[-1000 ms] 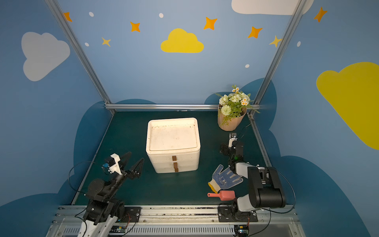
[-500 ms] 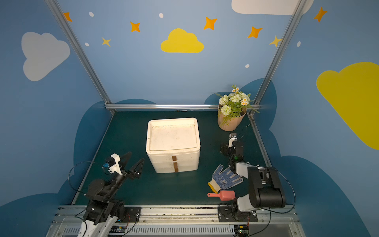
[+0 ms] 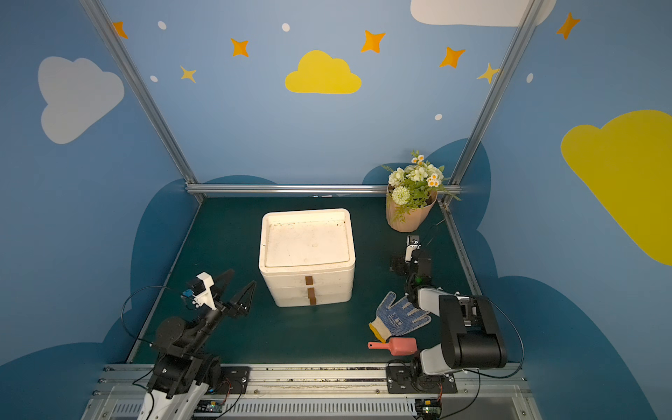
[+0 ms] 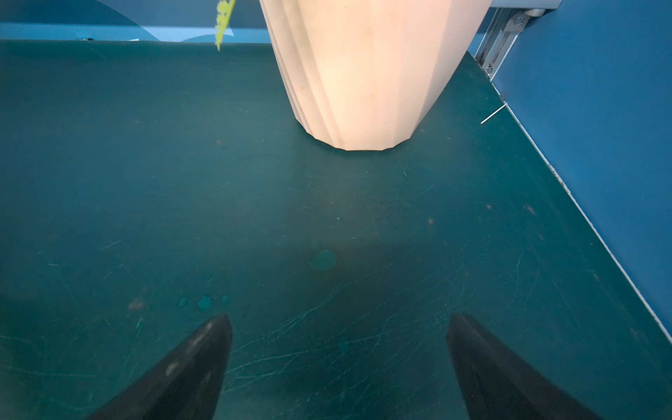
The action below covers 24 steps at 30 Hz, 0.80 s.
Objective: Place the umbrella in the drawer by color
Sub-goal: Reset both arms
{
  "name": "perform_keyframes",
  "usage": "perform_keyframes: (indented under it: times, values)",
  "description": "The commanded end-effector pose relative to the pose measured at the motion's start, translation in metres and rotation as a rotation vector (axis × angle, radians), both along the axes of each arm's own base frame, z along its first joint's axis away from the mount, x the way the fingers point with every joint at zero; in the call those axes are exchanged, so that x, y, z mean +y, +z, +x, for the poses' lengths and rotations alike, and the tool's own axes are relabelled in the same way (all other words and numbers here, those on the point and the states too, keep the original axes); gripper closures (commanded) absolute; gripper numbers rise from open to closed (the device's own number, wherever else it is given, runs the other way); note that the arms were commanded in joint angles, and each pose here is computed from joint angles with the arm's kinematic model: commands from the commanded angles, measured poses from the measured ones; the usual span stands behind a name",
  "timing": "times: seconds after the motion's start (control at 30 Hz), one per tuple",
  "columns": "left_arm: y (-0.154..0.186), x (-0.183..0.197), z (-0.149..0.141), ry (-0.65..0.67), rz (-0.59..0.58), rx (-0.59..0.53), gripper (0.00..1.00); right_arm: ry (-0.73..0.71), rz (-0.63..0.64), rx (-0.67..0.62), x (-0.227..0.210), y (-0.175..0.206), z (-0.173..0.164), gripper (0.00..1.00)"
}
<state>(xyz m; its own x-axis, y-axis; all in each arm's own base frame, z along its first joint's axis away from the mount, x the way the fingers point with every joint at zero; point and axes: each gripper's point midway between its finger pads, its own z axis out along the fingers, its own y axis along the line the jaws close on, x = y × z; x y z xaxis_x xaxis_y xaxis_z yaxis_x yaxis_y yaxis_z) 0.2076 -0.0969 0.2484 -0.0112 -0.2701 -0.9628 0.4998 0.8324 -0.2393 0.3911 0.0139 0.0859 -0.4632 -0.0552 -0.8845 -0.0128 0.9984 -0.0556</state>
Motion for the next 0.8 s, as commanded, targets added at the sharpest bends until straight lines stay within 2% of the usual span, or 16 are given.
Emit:
perform_keyframes:
  times: [0.0,0.3,0.37,0.5,0.63,0.7,0.77]
  values:
    - [0.016,0.001,-0.006,-0.001,-0.003,-0.049,0.0,0.003,0.0,0.007,0.001,0.0,0.001,0.02]
    - [0.013,0.002,-0.003,0.005,-0.009,-0.044,0.0,0.002,0.0,0.007,0.001,0.0,0.001,0.02]
    - [0.008,0.009,0.005,0.054,-0.03,-0.009,0.0,0.002,0.0,0.006,0.001,0.0,0.001,0.02]
    - [-0.002,0.04,0.038,0.245,-0.006,0.065,0.0,0.002,0.0,0.006,0.001,0.0,0.001,0.02]
    - [-0.01,0.056,0.075,0.351,0.14,0.089,0.0,0.001,-0.002,0.009,0.001,-0.001,0.001,0.02]
    - [-0.024,0.065,0.097,0.416,0.208,0.133,0.0,0.001,-0.001,0.006,0.001,0.0,0.001,0.02]
    - [-0.049,0.069,0.119,0.422,0.313,0.187,0.0,0.003,-0.001,0.007,0.001,0.0,0.001,0.02]
